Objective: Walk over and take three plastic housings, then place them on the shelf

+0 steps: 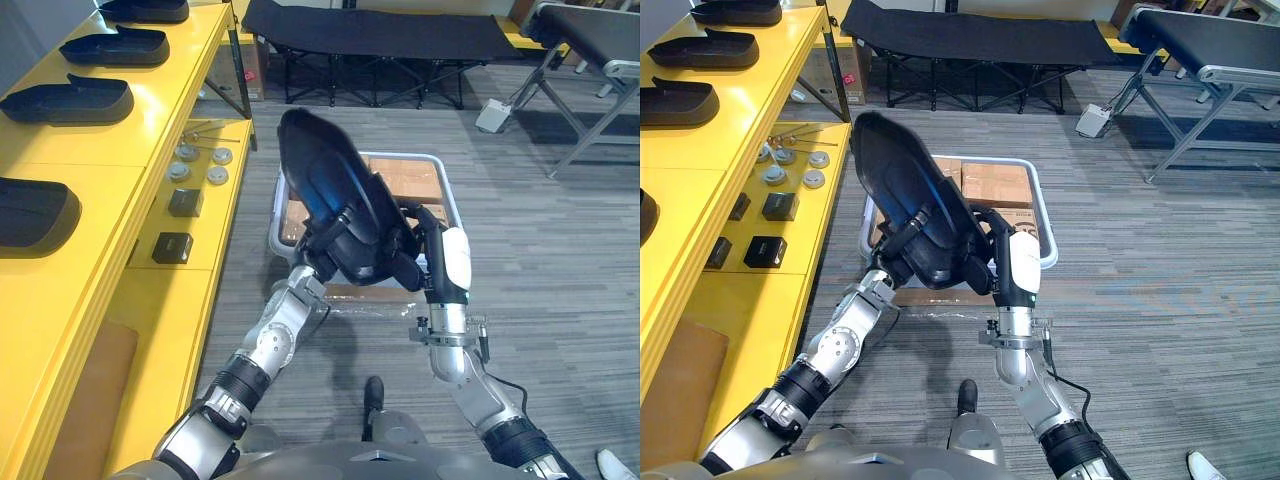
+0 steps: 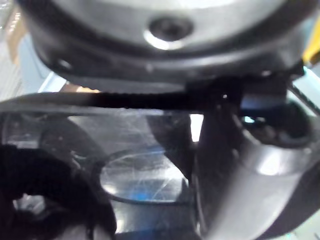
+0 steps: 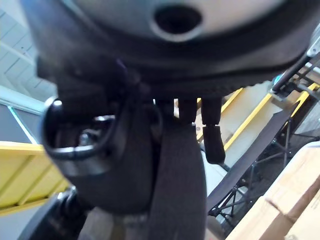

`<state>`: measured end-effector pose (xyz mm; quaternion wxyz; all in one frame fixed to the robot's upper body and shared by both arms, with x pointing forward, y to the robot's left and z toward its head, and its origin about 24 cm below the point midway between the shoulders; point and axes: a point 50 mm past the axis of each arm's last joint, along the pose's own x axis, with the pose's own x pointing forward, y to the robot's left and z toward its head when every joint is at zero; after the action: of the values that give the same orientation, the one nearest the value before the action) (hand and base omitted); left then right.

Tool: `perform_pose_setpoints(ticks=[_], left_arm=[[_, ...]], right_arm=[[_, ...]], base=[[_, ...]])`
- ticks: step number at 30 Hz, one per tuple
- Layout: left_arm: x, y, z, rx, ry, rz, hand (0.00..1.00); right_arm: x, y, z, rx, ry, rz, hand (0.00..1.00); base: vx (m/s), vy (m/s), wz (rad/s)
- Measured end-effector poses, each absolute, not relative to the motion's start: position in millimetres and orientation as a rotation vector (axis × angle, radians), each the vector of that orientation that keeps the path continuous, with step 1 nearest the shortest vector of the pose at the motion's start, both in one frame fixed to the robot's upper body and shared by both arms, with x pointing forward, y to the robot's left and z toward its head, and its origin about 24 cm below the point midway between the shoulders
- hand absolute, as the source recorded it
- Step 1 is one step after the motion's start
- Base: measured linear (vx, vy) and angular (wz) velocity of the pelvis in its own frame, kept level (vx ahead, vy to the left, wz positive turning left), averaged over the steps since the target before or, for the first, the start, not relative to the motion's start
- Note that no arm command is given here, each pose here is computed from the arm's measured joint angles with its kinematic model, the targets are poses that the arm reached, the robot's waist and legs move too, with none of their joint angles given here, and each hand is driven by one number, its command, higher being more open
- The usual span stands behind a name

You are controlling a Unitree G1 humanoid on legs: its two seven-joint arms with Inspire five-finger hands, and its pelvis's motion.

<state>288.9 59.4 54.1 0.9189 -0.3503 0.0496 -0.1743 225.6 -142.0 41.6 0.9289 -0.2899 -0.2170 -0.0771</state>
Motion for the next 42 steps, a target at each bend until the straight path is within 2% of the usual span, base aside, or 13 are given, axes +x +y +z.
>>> perform_pose_setpoints(ticks=[3,6,10,13,19,26,35,42], left_arm=[[286,65,97,-0.555,-0.122,-0.345,0.00],[277,88,137,-0.431,-0.376,-0.242,0.00],[267,128,160,-0.292,-0.595,-0.017,0.00],[261,149,160,-0.202,-0.654,0.119,0.00],[246,158,150,-0.135,-0.644,0.153,0.00],[222,165,114,-0.085,-0.495,0.104,0.00],[202,183,100,-0.105,-0.431,0.178,0.00],[188,201,116,-0.100,-0.502,0.276,0.00]], right_arm=[[226,-135,68,-0.459,-0.516,-0.152,1.00],[225,-135,90,-0.317,-0.566,-0.102,1.00],[227,-144,105,-0.152,-0.569,-0.062,1.00],[227,-158,108,-0.036,-0.536,-0.067,1.00],[213,-179,90,0.043,-0.411,-0.118,1.00],[188,-202,53,0.003,-0.196,-0.210,1.00],[188,-195,43,0.031,-0.156,-0.171,1.00],[210,-164,35,0.097,-0.135,-0.031,1.00]], base=[[0.00,0.000,0.00],[0.00,0.000,0.00],[0.00,0.000,0.00],[-0.02,0.004,0.05],[0.00,0.004,-0.03],[0.05,0.025,-0.04],[-0.01,0.002,0.06],[0.00,-0.009,0.57]])
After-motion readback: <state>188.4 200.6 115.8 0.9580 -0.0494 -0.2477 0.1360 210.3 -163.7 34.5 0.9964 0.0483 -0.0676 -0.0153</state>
